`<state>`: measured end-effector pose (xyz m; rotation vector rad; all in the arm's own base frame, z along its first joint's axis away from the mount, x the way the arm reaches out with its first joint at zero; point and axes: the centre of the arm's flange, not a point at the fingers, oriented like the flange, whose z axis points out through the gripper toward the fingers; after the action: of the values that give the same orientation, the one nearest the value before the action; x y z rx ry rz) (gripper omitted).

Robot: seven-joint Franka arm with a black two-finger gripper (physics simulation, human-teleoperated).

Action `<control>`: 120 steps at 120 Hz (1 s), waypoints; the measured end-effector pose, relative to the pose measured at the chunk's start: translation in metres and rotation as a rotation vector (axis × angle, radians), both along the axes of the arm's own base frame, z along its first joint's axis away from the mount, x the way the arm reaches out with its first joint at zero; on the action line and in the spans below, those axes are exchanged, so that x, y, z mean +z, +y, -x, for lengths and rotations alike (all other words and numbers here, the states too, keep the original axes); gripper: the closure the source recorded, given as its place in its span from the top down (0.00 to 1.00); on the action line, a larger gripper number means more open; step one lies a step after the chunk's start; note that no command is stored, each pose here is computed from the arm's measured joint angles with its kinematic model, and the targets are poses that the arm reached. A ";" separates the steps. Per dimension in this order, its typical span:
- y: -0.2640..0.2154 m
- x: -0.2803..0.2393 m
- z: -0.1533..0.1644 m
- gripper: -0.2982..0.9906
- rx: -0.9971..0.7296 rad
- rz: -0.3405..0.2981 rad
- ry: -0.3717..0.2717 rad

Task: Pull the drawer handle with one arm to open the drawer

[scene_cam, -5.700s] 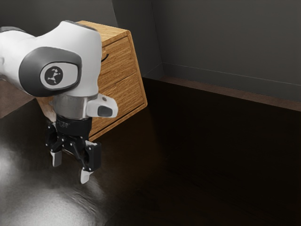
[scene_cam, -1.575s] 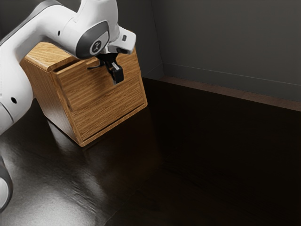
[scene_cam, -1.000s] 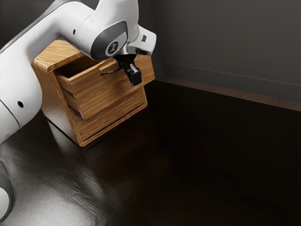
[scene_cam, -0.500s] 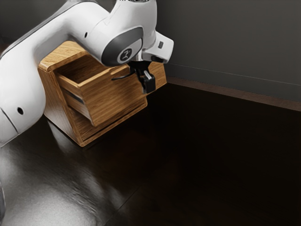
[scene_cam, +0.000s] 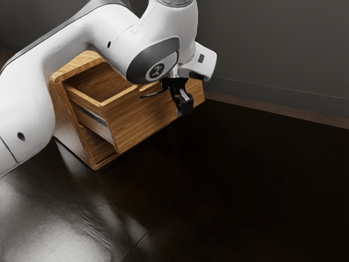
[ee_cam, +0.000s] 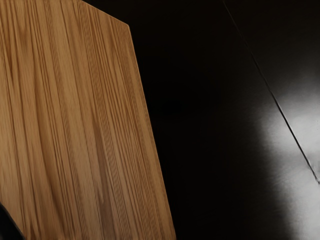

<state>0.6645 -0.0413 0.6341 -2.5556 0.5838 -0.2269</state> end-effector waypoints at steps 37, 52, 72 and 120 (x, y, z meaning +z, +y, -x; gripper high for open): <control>-0.007 0.008 0.005 0.68 0.011 0.009 -0.024; -0.012 0.012 0.006 0.69 0.009 0.013 -0.033; -0.027 0.017 0.007 0.72 -0.010 0.018 -0.046; -0.108 0.046 0.042 0.77 -0.103 0.130 -0.043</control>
<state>0.6224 -0.1494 0.6797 -2.6404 0.7063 -0.3658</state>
